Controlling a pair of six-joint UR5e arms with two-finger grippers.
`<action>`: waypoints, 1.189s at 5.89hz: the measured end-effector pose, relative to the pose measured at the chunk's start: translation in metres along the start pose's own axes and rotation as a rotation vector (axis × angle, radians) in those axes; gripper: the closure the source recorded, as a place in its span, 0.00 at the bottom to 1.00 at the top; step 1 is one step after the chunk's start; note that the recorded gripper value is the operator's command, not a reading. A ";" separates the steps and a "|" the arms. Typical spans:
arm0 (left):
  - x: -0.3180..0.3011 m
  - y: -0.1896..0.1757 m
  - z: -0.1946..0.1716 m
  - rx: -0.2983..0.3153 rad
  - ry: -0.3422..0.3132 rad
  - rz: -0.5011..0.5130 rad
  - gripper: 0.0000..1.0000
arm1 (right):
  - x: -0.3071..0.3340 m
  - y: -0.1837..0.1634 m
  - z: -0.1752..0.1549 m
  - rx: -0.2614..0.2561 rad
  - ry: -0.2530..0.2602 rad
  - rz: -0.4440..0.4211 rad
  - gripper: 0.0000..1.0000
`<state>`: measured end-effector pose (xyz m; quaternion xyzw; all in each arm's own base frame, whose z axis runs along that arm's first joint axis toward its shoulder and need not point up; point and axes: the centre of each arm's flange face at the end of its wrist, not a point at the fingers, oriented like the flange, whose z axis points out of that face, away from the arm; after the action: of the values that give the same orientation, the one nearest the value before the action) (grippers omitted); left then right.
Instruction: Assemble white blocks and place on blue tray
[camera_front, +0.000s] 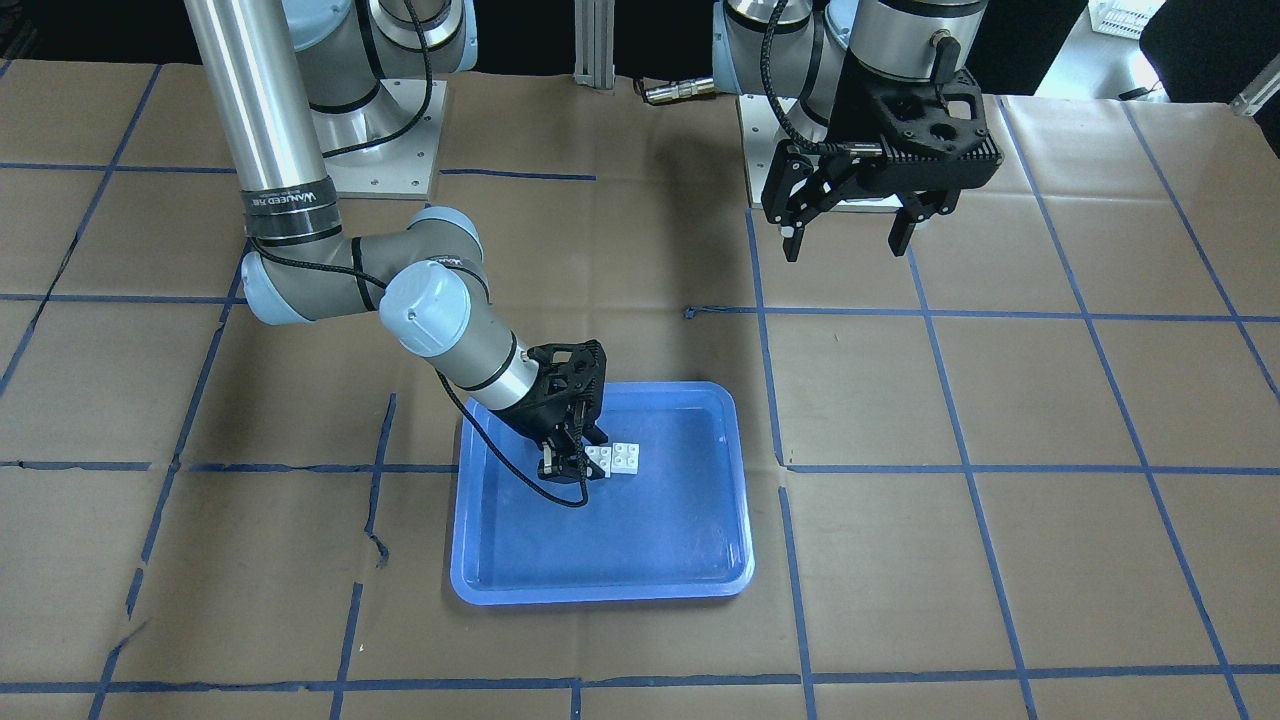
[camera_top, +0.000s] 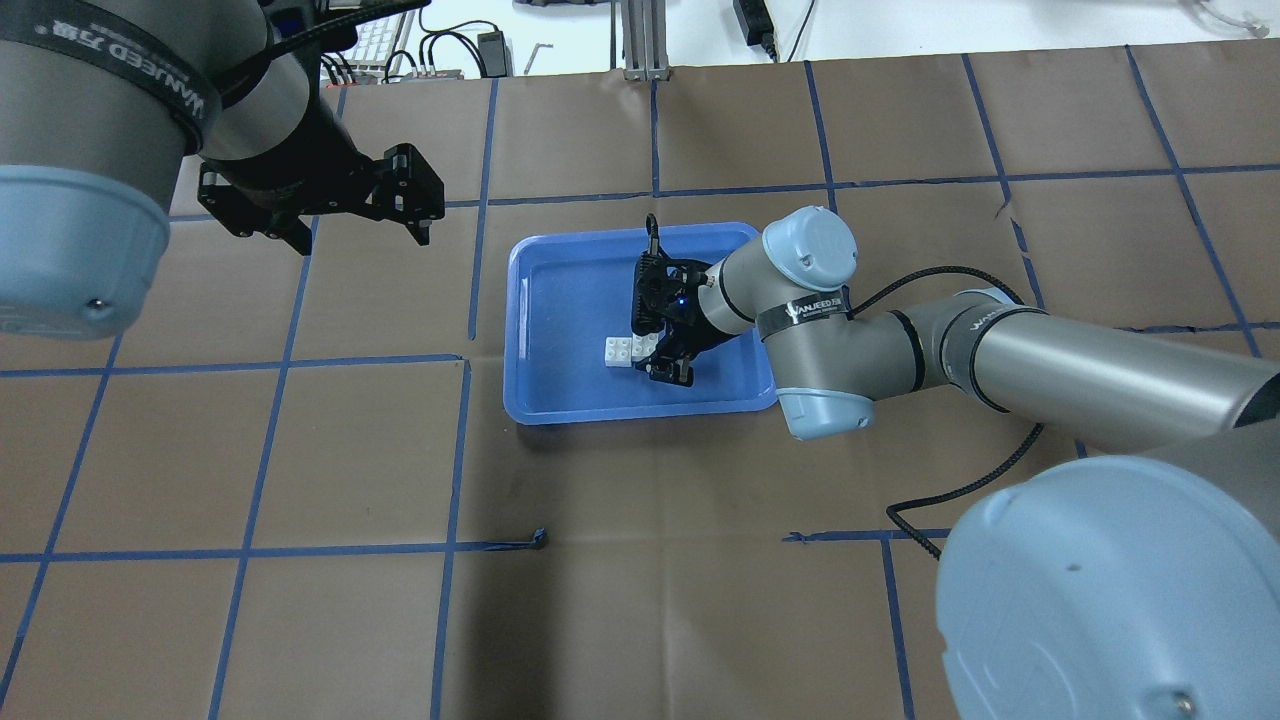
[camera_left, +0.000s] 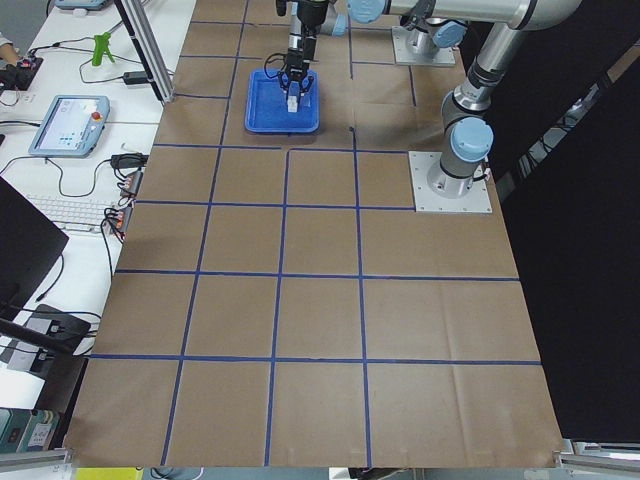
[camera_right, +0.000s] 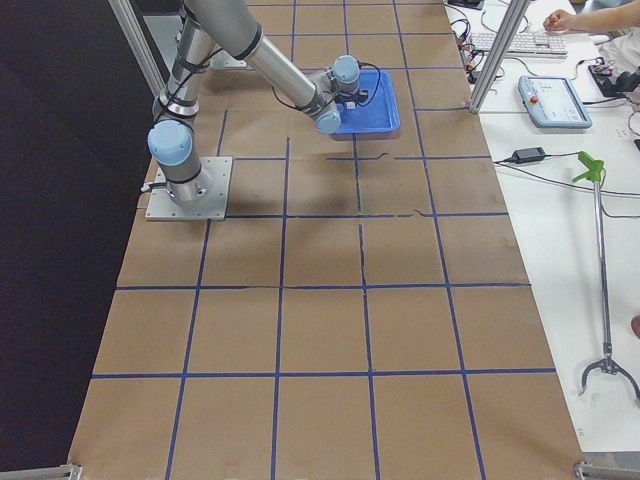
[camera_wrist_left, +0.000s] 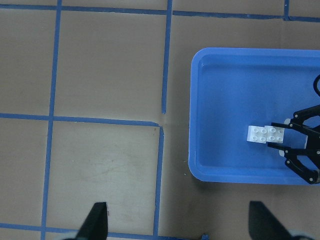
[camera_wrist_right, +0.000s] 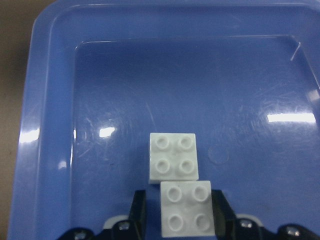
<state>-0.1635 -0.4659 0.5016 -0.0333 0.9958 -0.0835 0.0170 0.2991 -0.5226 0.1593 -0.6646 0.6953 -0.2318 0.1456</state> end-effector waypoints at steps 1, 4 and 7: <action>0.000 0.000 0.000 0.000 -0.001 0.000 0.01 | 0.000 0.000 0.000 0.000 -0.001 0.001 0.44; 0.000 0.000 0.000 0.002 -0.001 -0.001 0.01 | -0.001 0.000 0.001 -0.002 -0.006 0.005 0.01; 0.000 0.000 0.000 0.002 -0.001 -0.001 0.01 | 0.010 -0.011 -0.015 0.004 0.034 0.050 0.00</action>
<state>-0.1634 -0.4661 0.5020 -0.0339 0.9957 -0.0845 0.0174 0.3000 -0.5308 0.1785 -0.6426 0.7136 -0.2406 0.1408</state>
